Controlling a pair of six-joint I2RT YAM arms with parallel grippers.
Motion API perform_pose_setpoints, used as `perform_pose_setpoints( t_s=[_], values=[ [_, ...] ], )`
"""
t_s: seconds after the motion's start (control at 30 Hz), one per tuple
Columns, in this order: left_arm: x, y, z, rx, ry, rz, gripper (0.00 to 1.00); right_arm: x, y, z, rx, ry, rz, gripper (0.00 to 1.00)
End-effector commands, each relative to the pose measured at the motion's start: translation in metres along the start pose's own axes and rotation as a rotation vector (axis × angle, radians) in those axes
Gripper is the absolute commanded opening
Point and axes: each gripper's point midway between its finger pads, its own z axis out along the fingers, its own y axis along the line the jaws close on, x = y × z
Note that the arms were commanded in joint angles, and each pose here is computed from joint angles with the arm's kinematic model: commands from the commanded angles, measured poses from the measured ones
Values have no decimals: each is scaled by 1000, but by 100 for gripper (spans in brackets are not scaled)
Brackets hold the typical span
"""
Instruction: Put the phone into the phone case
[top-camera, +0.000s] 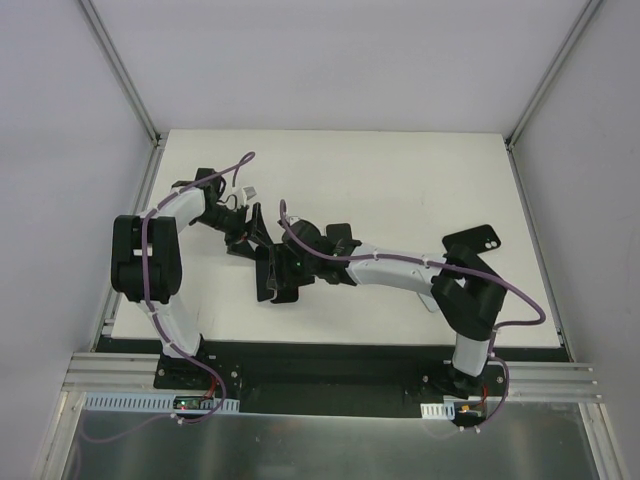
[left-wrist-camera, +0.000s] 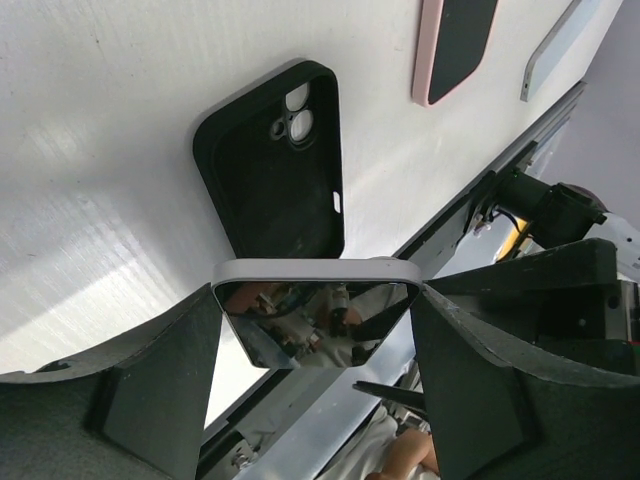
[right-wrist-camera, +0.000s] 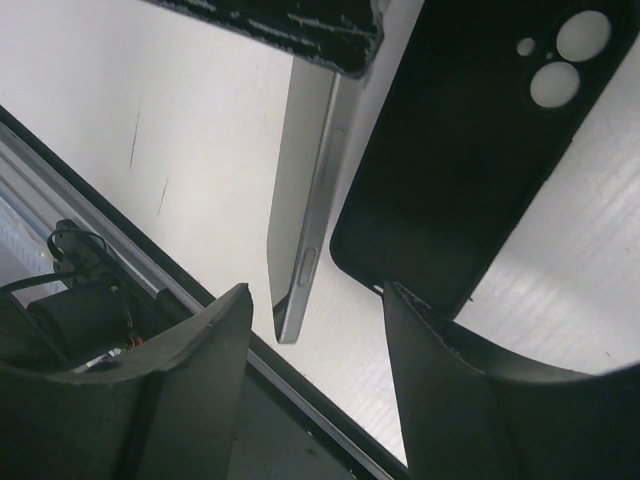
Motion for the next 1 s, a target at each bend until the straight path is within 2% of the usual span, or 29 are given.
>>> perform_pose_setpoints(
  t_s=[0.0, 0.07, 0.13, 0.17, 0.2, 0.23, 0.27, 0.3, 0.33, 0.4, 0.57, 0.63, 0.8, 0.87, 0.9, 0.97],
  values=[
    [4, -26, -6, 77, -19, -10, 0, -18, 17, 11, -55, -19, 12, 56],
    [3, -27, -5, 89, -22, -19, 0, -21, 16, 15, -54, -18, 25, 54],
    [5, -27, -4, 88, -19, -21, 0, -20, 12, 20, -46, -7, 30, 41],
    [5, -26, -3, 87, -17, -23, 0, -21, 13, 21, -52, -8, 29, 33],
    [5, -25, -3, 84, -17, -23, 0, -20, 10, 23, -45, -2, 31, 21],
    [6, -24, -2, 82, -16, -23, 0, -21, 7, 24, -41, -4, 38, 15],
    [7, -24, -2, 81, -17, -20, 10, -20, 5, 24, -41, -4, 39, 6],
    [6, -24, -3, 78, -19, -13, 23, -22, 5, 23, -49, -10, 42, 1],
    [7, -24, -3, 74, -21, 0, 36, -22, 5, 22, -53, -15, 44, 1],
    [6, -27, -7, 67, -39, 26, 99, -22, 4, 19, -63, -28, 54, 2],
    [-1, -38, -23, 30, -107, 108, 99, -16, 0, 14, -61, -22, 74, 1],
    [-10, -34, -32, -45, -159, 142, 99, -10, -5, 13, -54, -8, 80, 1],
    [-32, -26, -79, -318, -385, 251, 99, -13, -8, -2, -67, -19, 80, 1],
    [-36, -36, -99, -353, -489, 296, 99, -14, -4, -13, -98, -16, 75, 1],
    [-35, -36, -104, -369, -522, 291, 99, -16, -5, -17, -106, -14, 70, 1],
    [-39, -35, -129, -451, -662, 249, 99, -17, -4, -27, -117, 4, 63, 1]
  ],
)
